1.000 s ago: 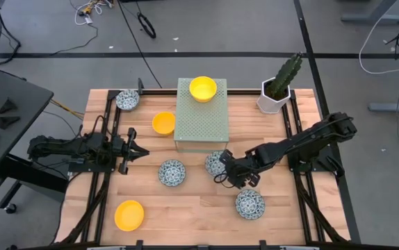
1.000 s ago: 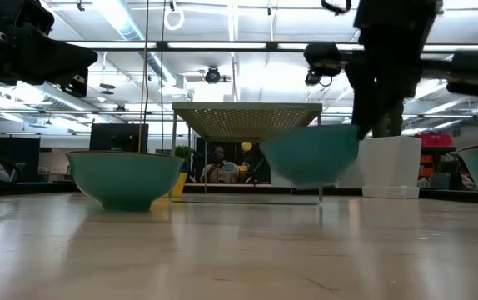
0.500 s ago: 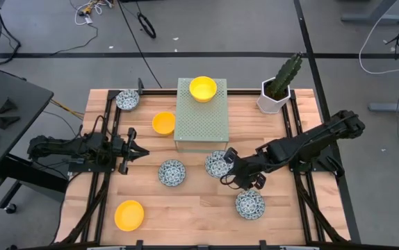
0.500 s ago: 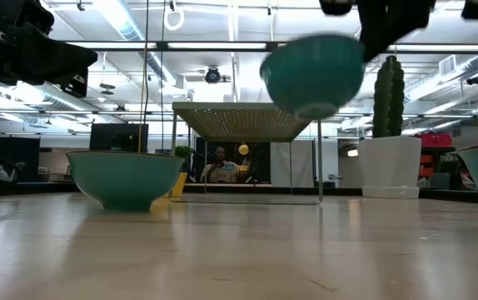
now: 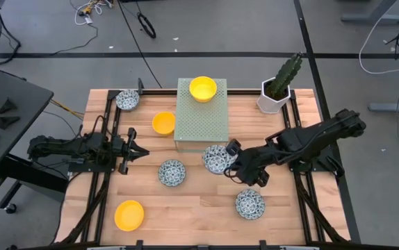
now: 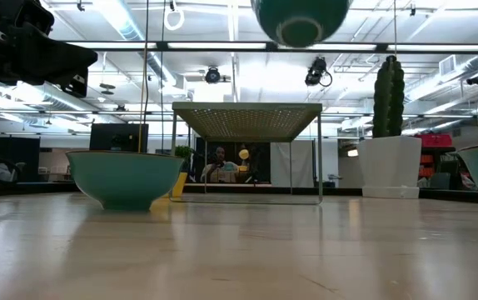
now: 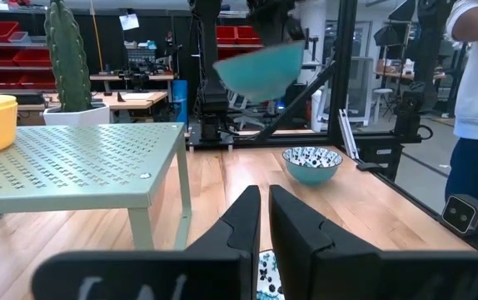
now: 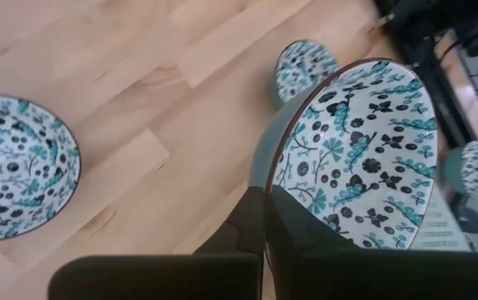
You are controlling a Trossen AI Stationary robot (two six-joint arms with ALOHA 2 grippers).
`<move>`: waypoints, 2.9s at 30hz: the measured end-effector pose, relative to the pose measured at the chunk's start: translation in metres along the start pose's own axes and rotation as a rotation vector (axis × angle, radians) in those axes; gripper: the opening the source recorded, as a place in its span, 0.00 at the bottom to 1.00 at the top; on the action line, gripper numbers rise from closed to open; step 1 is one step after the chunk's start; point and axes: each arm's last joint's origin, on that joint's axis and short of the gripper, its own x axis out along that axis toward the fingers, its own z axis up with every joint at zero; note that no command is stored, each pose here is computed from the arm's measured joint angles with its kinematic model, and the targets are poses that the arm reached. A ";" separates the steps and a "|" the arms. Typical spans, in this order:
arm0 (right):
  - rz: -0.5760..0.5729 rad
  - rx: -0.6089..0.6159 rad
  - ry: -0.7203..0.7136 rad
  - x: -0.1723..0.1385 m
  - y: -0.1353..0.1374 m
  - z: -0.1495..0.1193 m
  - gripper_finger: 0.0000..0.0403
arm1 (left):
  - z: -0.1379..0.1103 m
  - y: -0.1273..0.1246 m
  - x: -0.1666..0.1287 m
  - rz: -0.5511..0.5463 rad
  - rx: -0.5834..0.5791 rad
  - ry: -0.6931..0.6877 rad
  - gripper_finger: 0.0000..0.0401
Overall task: Pick & Place Mini bowls
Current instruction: Put the blue and white bowl on the shelf
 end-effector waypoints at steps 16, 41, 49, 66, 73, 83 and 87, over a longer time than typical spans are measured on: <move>-0.072 0.054 -0.069 -0.019 -0.019 0.007 0.00 | 0.000 0.000 0.000 0.000 0.000 0.000 0.09; -0.190 0.163 0.208 0.032 -0.084 -0.046 0.00 | 0.000 0.000 0.000 0.000 0.000 0.000 0.09; -0.220 0.189 0.289 0.050 -0.101 -0.063 0.00 | 0.000 0.000 0.000 0.000 0.000 0.000 0.09; -0.199 0.184 0.315 0.070 -0.104 -0.065 0.00 | 0.000 0.000 0.000 0.000 0.000 0.000 0.09; -0.170 0.187 0.338 0.074 -0.102 -0.067 0.00 | 0.000 0.000 0.000 0.000 0.000 0.000 0.09; -0.162 0.197 0.349 0.076 -0.101 -0.068 0.00 | 0.000 0.000 0.000 0.000 0.000 0.001 0.09; -0.160 0.202 0.351 0.076 -0.100 -0.068 0.00 | 0.000 0.000 0.000 0.000 0.000 0.000 0.09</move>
